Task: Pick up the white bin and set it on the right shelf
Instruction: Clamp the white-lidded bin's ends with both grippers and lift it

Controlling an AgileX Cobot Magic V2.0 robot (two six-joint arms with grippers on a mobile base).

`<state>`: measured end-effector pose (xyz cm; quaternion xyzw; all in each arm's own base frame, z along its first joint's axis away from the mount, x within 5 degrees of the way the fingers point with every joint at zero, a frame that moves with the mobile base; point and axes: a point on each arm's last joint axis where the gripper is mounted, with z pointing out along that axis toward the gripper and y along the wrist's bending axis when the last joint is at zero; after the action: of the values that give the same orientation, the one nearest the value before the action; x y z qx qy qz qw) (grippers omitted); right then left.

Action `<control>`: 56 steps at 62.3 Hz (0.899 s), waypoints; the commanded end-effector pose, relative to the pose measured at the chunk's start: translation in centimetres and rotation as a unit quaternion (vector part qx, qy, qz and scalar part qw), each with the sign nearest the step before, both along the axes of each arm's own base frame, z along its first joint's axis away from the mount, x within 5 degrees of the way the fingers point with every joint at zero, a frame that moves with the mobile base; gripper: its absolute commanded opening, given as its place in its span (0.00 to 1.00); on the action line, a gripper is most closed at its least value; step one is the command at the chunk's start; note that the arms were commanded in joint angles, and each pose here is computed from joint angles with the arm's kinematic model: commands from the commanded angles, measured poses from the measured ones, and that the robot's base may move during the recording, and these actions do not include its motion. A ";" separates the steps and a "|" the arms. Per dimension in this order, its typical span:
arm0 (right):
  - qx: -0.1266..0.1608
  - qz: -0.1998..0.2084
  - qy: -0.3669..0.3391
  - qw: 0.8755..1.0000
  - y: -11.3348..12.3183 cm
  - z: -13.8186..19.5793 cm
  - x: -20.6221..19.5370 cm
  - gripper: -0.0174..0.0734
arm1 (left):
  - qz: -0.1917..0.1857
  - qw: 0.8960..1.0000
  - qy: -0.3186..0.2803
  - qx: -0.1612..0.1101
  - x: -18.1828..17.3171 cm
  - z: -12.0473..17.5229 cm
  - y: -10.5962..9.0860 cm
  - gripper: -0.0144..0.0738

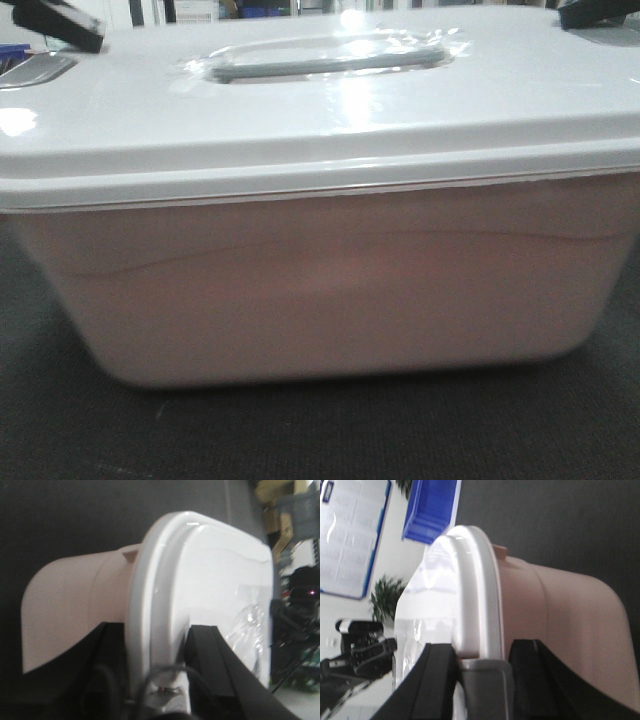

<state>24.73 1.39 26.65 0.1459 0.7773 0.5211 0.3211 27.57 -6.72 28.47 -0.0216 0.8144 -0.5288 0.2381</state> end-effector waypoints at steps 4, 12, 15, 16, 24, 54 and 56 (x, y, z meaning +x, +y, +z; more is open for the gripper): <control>0.126 0.094 -0.097 0.983 1.8 4.6 -2.0 0.35 | -0.097 0.981 -0.033 -0.167 -1.9 4.5 -2.4 0.07; 0.156 0.073 -0.131 0.976 1.7 6.1 -2.3 0.35 | -0.079 0.974 -0.044 -0.207 -1.7 5.4 -2.3 0.02; 0.162 0.071 -0.139 0.974 1.7 6.6 -2.5 0.35 | -0.077 0.973 -0.051 -0.213 -1.6 5.9 -2.3 0.02; 0.162 0.071 -0.141 0.974 1.7 6.7 -2.6 0.35 | -0.077 0.972 -0.052 -0.214 -1.6 5.9 -2.3 0.02; 0.163 0.076 -0.153 0.972 1.8 7.9 -3.0 0.31 | -0.082 0.970 -0.082 -0.216 -1.4 7.6 -2.3 0.02; 0.162 0.097 -0.209 0.959 2.2 13.3 -4.4 0.26 | -0.101 0.960 -0.149 -0.216 -1.6 12.9 -2.3 0.02; 0.162 0.099 -0.213 0.958 2.2 13.7 -4.5 0.26 | -0.104 0.960 -0.146 -0.214 -1.7 13.0 -2.3 0.02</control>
<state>23.50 1.45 35.85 0.1396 0.6836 0.5700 0.4339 29.74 -7.08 37.83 -0.0357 0.6963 -0.6247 0.3517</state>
